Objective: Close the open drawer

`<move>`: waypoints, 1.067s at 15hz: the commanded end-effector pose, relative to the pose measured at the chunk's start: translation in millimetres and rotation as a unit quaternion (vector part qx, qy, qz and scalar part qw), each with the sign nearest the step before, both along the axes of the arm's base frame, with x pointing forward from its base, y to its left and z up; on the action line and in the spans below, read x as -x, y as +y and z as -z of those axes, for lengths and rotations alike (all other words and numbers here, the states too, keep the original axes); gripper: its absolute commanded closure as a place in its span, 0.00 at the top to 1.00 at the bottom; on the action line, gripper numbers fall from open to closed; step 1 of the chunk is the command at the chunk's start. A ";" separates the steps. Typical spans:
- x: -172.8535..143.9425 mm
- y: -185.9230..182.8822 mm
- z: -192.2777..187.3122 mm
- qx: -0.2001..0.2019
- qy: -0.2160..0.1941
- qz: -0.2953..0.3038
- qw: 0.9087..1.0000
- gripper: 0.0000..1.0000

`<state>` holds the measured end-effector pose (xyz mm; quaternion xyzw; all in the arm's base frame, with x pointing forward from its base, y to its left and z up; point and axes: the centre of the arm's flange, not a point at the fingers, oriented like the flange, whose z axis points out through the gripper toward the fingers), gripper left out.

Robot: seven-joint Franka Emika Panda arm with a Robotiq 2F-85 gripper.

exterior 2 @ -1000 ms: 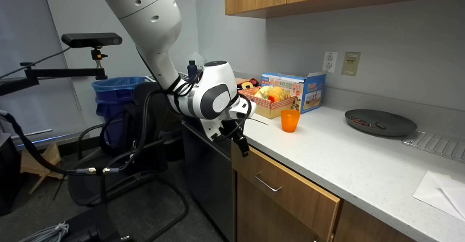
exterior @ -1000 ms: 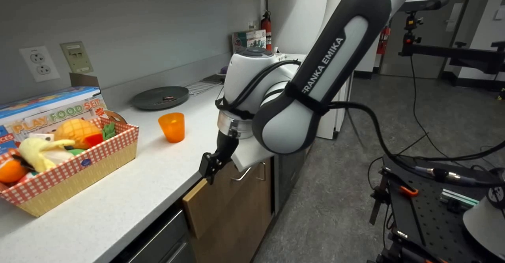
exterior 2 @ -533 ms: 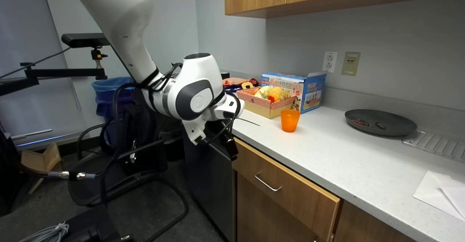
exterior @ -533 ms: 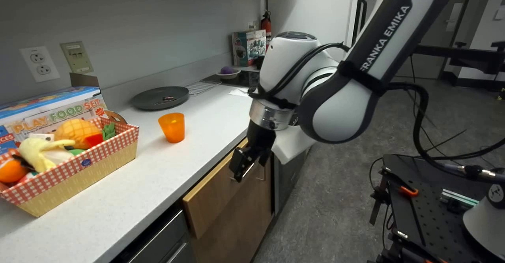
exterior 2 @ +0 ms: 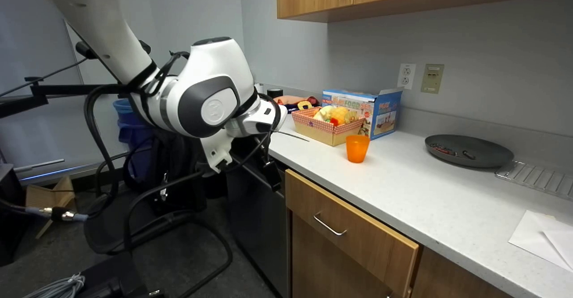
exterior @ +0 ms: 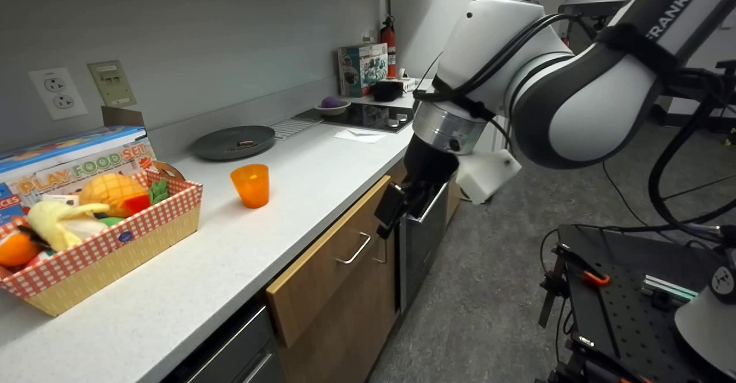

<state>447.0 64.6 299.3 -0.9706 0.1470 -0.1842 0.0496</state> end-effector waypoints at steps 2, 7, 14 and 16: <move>10.4 -5.2 -7.9 0.001 -0.007 -0.003 1.000 1.00; 16.6 -6.3 -10.1 0.000 -0.008 -0.003 1.000 1.00; 16.6 -6.3 -10.1 0.000 -0.008 -0.003 1.000 1.00; 16.6 -6.3 -10.1 0.000 -0.008 -0.003 1.000 1.00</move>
